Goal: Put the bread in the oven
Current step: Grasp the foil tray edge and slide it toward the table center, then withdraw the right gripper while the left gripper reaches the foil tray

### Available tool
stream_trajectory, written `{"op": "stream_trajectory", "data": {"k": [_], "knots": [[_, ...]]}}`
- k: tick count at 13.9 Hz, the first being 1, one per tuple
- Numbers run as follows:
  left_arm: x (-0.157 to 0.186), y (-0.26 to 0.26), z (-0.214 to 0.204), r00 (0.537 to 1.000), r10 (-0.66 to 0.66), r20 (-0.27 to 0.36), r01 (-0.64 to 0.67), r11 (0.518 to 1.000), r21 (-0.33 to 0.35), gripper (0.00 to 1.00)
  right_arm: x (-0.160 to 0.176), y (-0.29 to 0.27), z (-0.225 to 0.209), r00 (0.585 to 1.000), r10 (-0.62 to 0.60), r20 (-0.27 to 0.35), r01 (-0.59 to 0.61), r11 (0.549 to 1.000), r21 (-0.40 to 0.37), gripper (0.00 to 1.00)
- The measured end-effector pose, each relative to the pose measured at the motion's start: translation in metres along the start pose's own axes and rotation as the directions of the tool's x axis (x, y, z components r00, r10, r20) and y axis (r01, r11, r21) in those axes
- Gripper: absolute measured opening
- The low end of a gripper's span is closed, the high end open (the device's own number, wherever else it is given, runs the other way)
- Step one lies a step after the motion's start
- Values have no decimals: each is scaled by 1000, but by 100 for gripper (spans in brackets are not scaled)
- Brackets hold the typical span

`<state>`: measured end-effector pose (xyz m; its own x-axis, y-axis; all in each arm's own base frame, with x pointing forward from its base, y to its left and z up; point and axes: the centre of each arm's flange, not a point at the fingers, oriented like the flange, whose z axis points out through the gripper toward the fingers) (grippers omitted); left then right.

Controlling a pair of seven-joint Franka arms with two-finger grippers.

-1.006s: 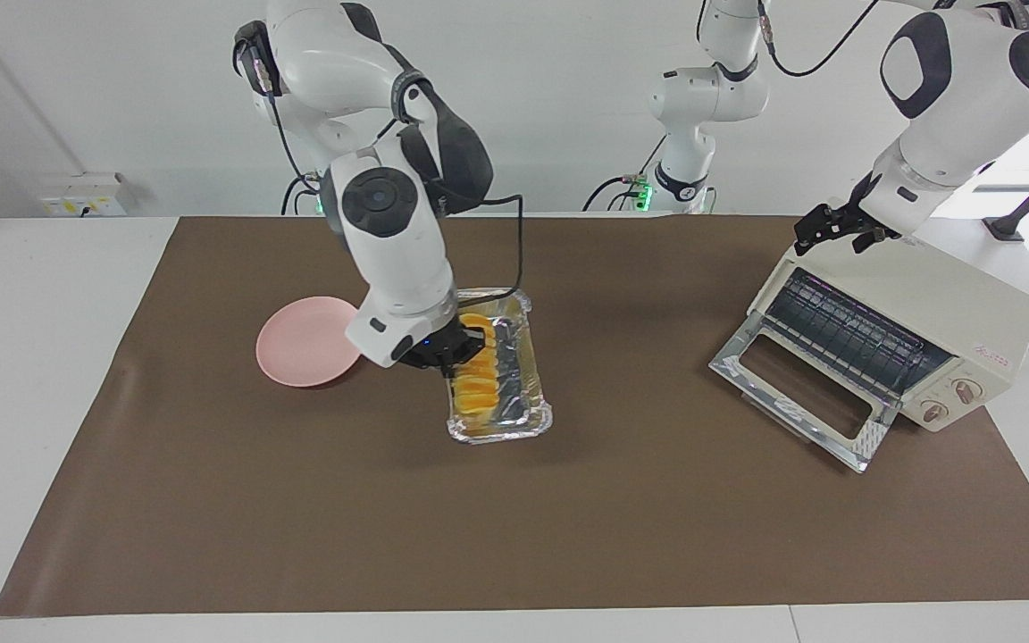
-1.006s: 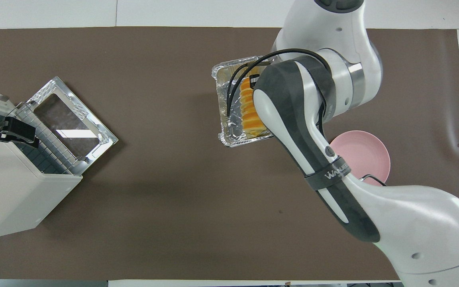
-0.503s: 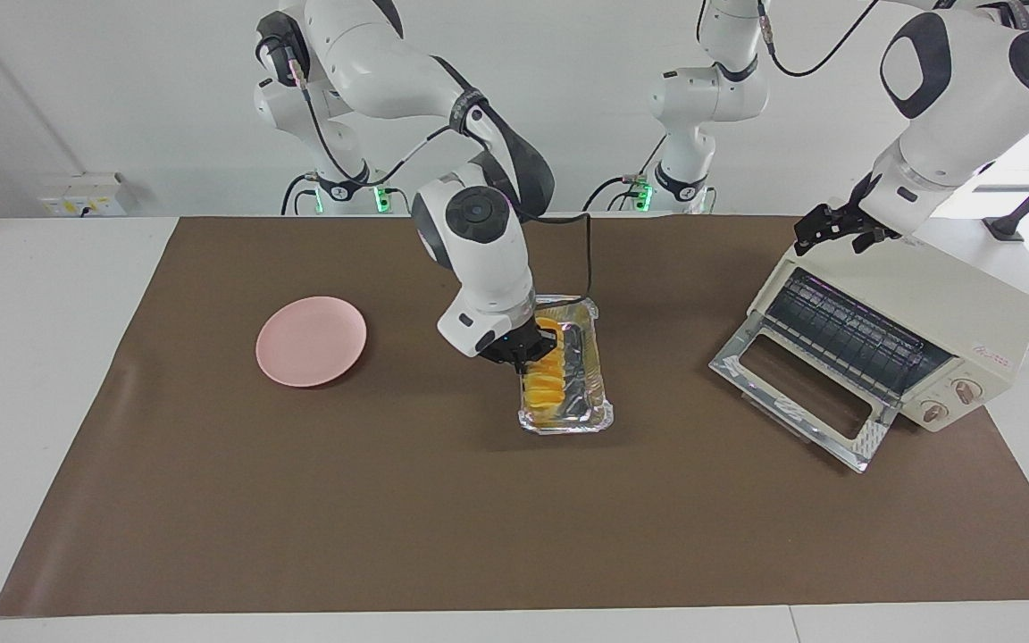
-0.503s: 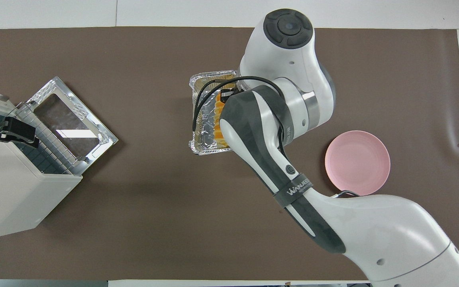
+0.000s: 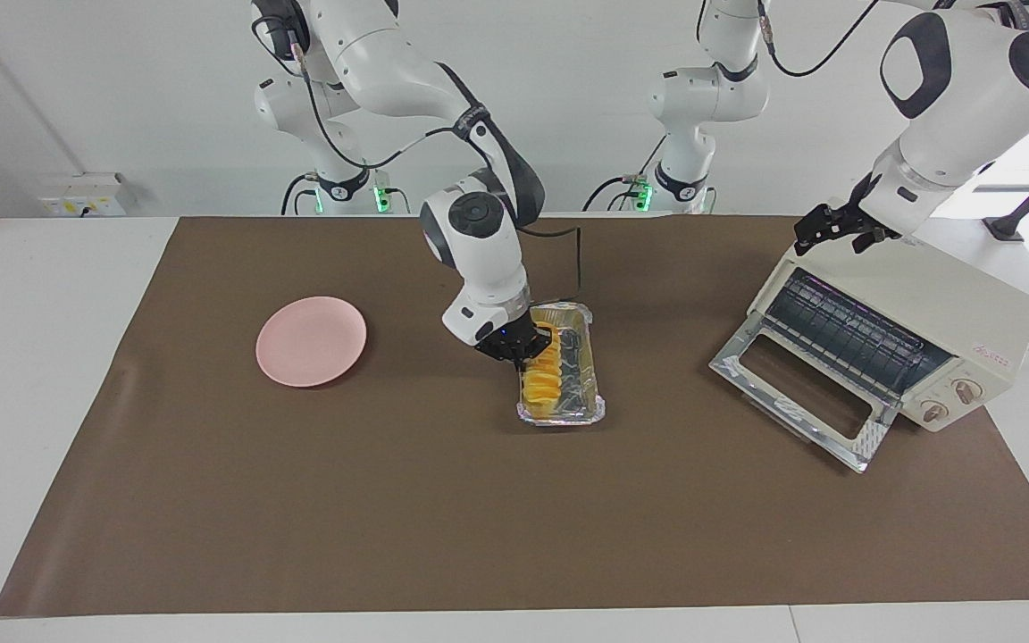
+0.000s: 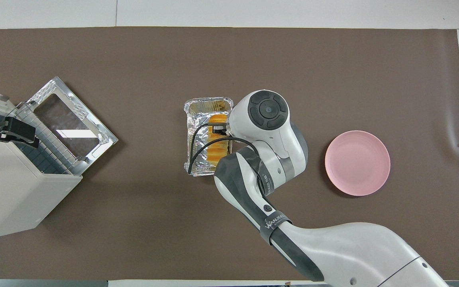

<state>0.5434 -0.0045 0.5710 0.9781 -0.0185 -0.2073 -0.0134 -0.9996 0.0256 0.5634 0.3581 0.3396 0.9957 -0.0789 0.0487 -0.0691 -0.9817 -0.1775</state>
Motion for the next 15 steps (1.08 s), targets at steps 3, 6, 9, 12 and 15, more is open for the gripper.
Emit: {"op": "stream_trajectory", "data": {"k": [3,6,9,12,15], "knots": [[0,0,0,1000,0,0,0,1000,0,100,-4,4,4,1000,2,3,-2,1000,-4,9],[0,0,0,1000,0,0,0,1000,0,100,-4,4,-3,1000,17,-2,-17,1000,-1,39],[0,1,-1,1000,3,-2,-3,1000,0,100,-2,11,-26,999,34,36,-33,999,-29,71],[-4,18,-13,998,38,-51,-37,999,13,100,27,50,-90,996,91,19,-90,996,-26,100],[-8,16,-19,997,35,-68,-34,999,14,100,52,118,-147,999,43,-4,-43,999,-21,100]]}}
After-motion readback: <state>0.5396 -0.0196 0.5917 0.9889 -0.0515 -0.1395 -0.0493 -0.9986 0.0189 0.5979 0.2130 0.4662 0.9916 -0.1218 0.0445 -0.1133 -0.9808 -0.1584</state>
